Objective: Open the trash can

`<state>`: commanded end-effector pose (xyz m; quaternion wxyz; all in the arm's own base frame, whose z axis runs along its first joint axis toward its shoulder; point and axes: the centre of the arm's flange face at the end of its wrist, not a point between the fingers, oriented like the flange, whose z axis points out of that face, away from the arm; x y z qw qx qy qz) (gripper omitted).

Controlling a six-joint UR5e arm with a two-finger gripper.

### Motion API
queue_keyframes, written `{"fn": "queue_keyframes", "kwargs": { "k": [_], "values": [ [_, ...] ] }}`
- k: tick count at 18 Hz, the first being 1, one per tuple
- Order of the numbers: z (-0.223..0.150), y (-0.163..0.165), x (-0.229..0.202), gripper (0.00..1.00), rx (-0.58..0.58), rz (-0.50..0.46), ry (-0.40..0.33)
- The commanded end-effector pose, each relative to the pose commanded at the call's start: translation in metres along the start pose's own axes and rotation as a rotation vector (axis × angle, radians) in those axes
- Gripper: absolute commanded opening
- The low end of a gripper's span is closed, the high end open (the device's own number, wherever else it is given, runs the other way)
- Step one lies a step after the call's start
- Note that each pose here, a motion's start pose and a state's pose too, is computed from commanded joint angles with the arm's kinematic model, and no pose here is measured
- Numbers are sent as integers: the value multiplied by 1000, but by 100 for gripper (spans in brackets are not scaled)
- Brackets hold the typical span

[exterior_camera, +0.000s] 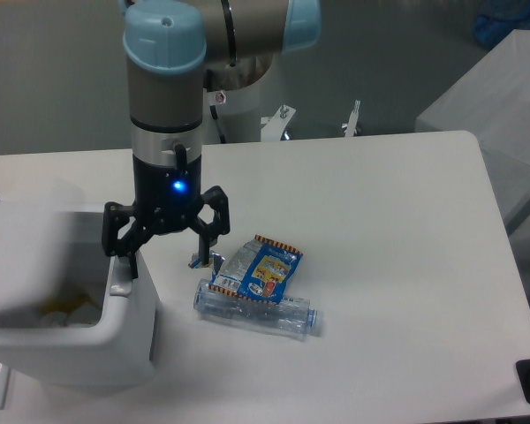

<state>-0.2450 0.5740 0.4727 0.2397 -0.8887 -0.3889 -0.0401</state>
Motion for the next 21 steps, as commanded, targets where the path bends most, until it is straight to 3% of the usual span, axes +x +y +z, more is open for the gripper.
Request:
{"fn": "queue_keyframes", "kwargs": {
  "k": [6,9,16,21],
  "values": [
    [-23,-15,6,100,75,24,4],
    [-50,-35,1,100,173,47,-91],
    [-77,-58,-44,100,198,250,-228],
    [-88,-58,-82,100,105,473,-296]
  ]
}}
